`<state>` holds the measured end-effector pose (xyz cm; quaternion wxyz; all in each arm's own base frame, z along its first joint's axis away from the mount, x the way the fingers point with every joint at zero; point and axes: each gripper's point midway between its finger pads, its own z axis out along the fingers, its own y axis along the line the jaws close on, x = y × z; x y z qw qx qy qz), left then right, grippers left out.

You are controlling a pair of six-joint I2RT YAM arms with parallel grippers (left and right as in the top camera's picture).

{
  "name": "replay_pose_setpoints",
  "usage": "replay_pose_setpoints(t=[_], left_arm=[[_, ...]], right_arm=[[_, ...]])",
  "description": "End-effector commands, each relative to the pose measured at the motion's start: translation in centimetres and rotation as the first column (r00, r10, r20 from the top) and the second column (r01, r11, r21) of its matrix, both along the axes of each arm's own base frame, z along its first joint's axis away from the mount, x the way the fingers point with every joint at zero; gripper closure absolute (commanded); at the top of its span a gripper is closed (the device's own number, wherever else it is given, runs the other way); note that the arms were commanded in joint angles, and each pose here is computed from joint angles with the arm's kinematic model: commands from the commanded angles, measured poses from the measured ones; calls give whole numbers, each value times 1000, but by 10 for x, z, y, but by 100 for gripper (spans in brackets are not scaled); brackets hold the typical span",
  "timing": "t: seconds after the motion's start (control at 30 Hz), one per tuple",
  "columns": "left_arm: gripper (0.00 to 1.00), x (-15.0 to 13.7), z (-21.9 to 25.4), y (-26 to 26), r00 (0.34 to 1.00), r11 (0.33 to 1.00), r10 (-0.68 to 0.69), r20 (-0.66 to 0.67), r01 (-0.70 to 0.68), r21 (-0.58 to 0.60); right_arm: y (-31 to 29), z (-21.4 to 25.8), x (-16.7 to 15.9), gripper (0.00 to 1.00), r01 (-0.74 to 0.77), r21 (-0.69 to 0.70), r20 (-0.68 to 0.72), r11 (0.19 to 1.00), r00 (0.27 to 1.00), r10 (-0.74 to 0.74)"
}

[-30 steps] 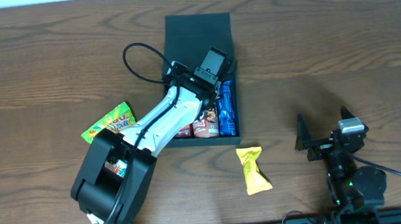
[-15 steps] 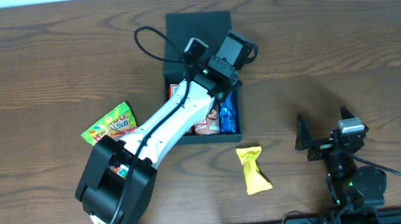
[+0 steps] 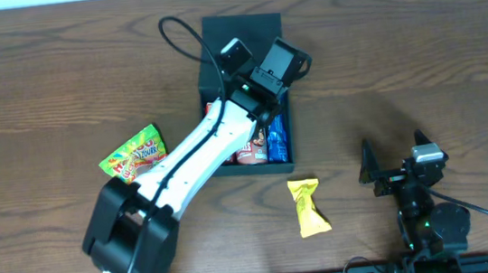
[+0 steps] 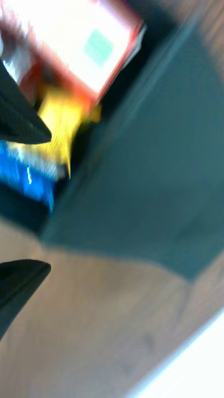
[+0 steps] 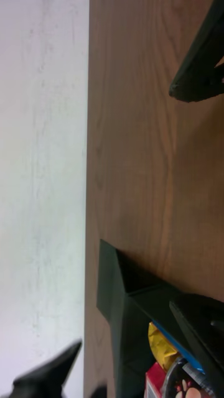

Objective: Pack container
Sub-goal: 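Carry the yellow packet into the black box and release it, then move the left gripper to the green gummy bag and grasp it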

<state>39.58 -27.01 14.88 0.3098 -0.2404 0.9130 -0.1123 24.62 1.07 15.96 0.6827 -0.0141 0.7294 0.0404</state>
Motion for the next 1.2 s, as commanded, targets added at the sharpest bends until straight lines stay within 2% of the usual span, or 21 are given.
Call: replay_pose_setpoints(t=[0.0, 0.07, 0.13, 0.23, 0.3, 0.37, 0.43, 0.5, 0.53, 0.57, 0.7, 0.87, 0.93, 1.0, 1.1, 1.17], left_arm=[[35, -2, 52, 20, 950, 896, -312, 20, 287, 339], [34, -14, 64, 35, 895, 769, -436, -92, 424, 479], [32, -30, 77, 57, 857, 659, -473, -207, 499, 563], [29, -51, 93, 89, 827, 575, -469, -309, 551, 605], [24, -66, 106, 111, 827, 605, -461, -320, 558, 568], [22, -80, 119, 129, 836, 675, -456, -304, 548, 494], [19, -97, 130, 159, 915, 825, -302, -266, 391, 408], [11, -114, 135, 191, 963, 921, -92, -255, 179, 346], [7, -122, 135, 204, 965, 942, -7, -261, 94, 323], [2, -130, 132, 216, 960, 952, 54, -276, 34, 305], [5, -153, 102, 231, 933, 971, 75, -352, 12, 241], [5, -164, 54, 223, 930, 977, -72, -362, 139, 163], [5, -165, 33, 226, 940, 977, -66, -336, 129, 171], [5, -168, 8, 231, 946, 982, -33, -322, 90, 164], [5, -171, -27, 242, 940, 990, 95, -326, -55, 130], [5, -171, -45, 244, 936, 991, 111, -333, -77, 113]], right_arm=[[-4, -2, 0, 1, 17, -11, -4, 1000, 1000, -17], [-4, -2, 0, 1, 17, -11, -4, 1000, 1000, -17], [-4, -2, 0, 1, 17, -11, -4, 1000, 1000, -17], [-4, -2, 0, 1, 17, -11, -4, 1000, 1000, -17], [-4, -2, 0, 1, 17, -11, -4, 1000, 1000, -17], [-4, -2, 0, 1, 17, -11, -4, 1000, 1000, -17], [-4, -2, 0, 1, 17, -11, -4, 1000, 1000, -17], [-4, -2, 0, 1, 17, -11, -4, 1000, 1000, -17], [-4, -2, 0, 1, 17, -11, -4, 1000, 1000, -17], [-4, -2, 0, 1, 17, -11, -4, 1000, 1000, -17], [-4, -2, 0, 1, 17, -11, -4, 1000, 1000, -17], [-4, -2, 0, 1, 17, -11, -4, 1000, 1000, -17], [-4, -2, 0, 1, 17, -11, -4, 1000, 1000, -17], [-4, -2, 0, 1, 17, -11, -4, 1000, 1000, -17], [-4, -2, 0, 1, 17, -11, -4, 1000, 1000, -17], [-4, -2, 0, 1, 17, -11, -4, 1000, 1000, -17]])
